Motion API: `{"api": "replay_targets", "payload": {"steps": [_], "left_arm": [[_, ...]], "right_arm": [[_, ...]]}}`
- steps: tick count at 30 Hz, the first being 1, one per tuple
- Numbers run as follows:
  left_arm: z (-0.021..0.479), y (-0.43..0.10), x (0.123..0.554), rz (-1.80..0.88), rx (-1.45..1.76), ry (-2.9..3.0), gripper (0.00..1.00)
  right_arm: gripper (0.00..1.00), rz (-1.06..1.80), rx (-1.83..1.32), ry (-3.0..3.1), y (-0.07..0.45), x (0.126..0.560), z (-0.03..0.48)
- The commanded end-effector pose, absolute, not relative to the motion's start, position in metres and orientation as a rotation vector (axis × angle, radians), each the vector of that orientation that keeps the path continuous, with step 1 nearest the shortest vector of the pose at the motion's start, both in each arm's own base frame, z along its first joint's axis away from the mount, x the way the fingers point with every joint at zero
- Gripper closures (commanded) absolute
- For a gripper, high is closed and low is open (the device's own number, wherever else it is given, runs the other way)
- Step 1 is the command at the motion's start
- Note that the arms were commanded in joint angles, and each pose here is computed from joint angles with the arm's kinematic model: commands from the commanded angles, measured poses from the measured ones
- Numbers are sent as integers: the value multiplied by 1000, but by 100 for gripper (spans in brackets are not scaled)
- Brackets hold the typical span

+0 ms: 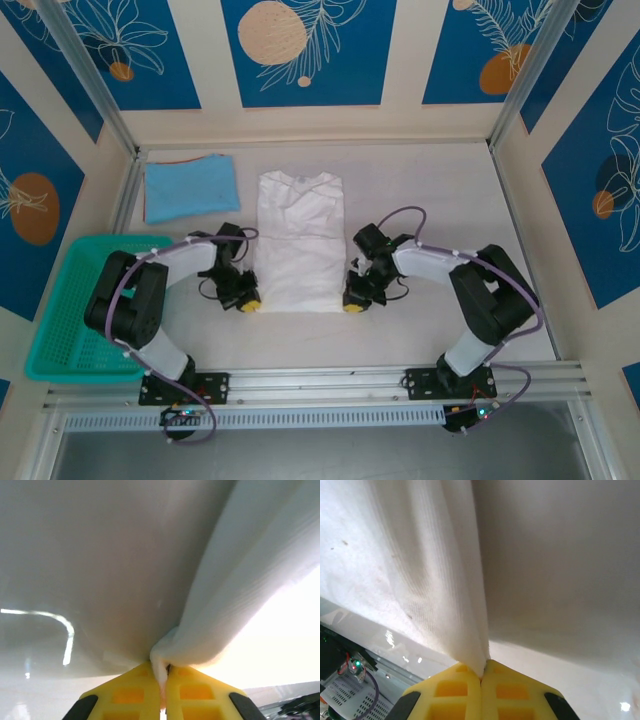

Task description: Fold and stack the t-shirts

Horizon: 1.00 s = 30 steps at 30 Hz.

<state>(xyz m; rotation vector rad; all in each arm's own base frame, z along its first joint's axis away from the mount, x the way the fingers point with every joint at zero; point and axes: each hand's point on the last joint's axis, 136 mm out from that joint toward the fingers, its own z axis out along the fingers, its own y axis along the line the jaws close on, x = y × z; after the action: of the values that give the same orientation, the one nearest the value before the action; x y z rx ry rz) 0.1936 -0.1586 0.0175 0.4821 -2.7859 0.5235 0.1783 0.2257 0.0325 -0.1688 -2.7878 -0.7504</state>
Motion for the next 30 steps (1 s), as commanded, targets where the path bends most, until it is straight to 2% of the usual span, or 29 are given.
{"api": "replay_targets", "payload": {"steps": [1, 9, 16, 22, 30], "left_arm": [[9, -165, 163, 438, 455, -2738, 93], [32, -185, 136, 445, 357, -2721, 95], [80, -184, 137, 509, 383, -2777, 94], [108, -191, 145, 596, 436, -2796, 94], [155, -211, 187, 750, 488, -2827, 94]], "right_arm": [[100, -716, -170, -2737, 208, 153, 38], [100, -805, -177, -2644, 202, 125, 60], [100, -906, -157, -2673, 198, 115, 100], [100, -985, -177, -2714, 199, 126, 127], [100, -1153, -290, -2760, 199, 171, 169]]}}
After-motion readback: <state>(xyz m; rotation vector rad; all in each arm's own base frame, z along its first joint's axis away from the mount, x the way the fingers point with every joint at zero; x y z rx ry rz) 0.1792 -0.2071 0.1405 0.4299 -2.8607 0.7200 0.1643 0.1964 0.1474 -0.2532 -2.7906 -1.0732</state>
